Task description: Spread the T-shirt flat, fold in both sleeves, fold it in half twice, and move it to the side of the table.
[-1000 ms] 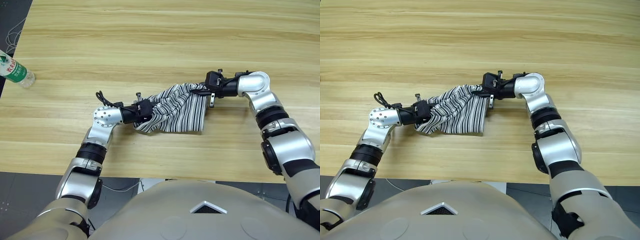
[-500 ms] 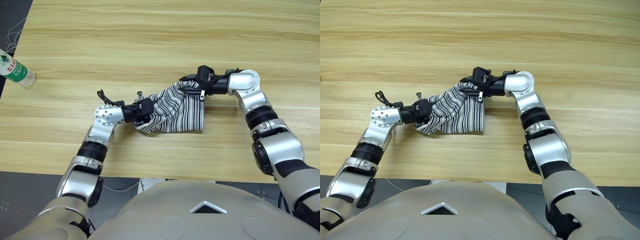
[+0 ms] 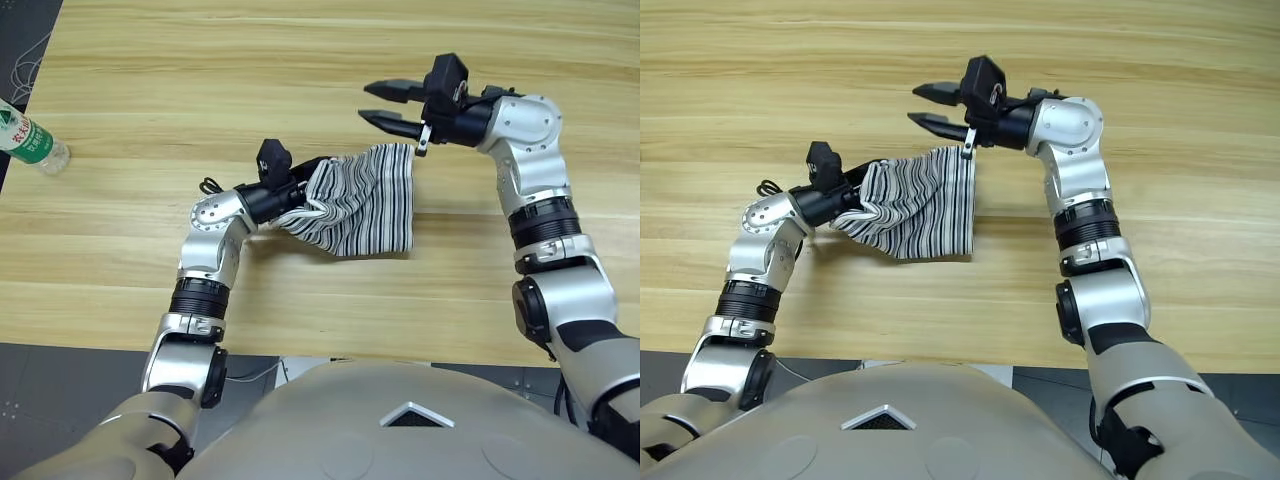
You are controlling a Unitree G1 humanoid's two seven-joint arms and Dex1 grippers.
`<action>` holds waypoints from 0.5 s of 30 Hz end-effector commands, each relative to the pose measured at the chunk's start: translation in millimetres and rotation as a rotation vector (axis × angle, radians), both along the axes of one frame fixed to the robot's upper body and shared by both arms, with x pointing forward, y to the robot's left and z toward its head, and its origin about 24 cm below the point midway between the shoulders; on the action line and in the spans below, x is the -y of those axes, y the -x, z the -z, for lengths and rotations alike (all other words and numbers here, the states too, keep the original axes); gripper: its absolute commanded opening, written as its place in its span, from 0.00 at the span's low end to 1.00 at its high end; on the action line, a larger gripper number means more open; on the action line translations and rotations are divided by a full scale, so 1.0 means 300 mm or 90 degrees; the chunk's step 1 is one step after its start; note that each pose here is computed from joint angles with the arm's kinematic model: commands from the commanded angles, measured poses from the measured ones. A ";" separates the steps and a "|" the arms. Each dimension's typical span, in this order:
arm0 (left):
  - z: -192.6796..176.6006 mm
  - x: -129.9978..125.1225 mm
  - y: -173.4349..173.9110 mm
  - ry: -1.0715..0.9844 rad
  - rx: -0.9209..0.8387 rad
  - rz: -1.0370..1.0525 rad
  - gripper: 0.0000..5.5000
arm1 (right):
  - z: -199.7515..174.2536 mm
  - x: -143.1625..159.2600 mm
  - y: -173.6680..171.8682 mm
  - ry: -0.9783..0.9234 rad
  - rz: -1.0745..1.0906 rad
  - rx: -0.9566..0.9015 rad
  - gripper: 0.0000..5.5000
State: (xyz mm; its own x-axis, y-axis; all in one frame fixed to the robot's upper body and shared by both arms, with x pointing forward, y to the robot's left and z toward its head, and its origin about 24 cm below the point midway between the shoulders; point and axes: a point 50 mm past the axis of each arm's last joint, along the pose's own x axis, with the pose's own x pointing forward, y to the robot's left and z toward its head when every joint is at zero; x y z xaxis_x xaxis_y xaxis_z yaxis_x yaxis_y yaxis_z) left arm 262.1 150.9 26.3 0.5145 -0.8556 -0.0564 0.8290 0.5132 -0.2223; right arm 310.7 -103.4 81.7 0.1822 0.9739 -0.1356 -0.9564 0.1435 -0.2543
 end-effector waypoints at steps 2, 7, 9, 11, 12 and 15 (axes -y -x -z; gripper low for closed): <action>-0.013 0.000 -0.004 0.009 -0.015 -0.015 0.20 | 0.154 0.073 0.129 0.189 -0.101 -0.065 0.26; -0.009 -0.003 -0.012 0.006 -0.020 -0.027 0.20 | 0.225 0.108 0.164 0.263 -0.102 -0.086 0.26; -0.008 -0.005 -0.017 0.006 -0.019 -0.034 0.20 | 0.236 0.100 0.151 0.262 -0.073 -0.073 0.26; -0.006 -0.007 -0.021 0.004 -0.020 -0.036 0.20 | 0.239 0.084 0.135 0.247 -0.041 -0.060 0.26; -0.004 -0.007 -0.021 0.003 -0.020 -0.037 0.20 | 0.238 0.077 0.125 0.237 -0.023 -0.055 0.26; -0.001 -0.007 -0.022 0.002 -0.020 -0.038 0.20 | 0.234 0.062 0.111 0.217 -0.002 -0.046 0.26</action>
State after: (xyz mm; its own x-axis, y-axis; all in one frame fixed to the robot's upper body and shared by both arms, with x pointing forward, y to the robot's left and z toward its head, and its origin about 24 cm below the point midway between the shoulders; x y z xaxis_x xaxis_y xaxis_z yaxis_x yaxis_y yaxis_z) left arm 264.7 151.8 24.4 0.5506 -0.8324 -0.0626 0.7936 0.5452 -0.2700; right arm 275.7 -121.6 14.9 0.1426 0.8826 -0.4480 -0.9740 0.0446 -0.2221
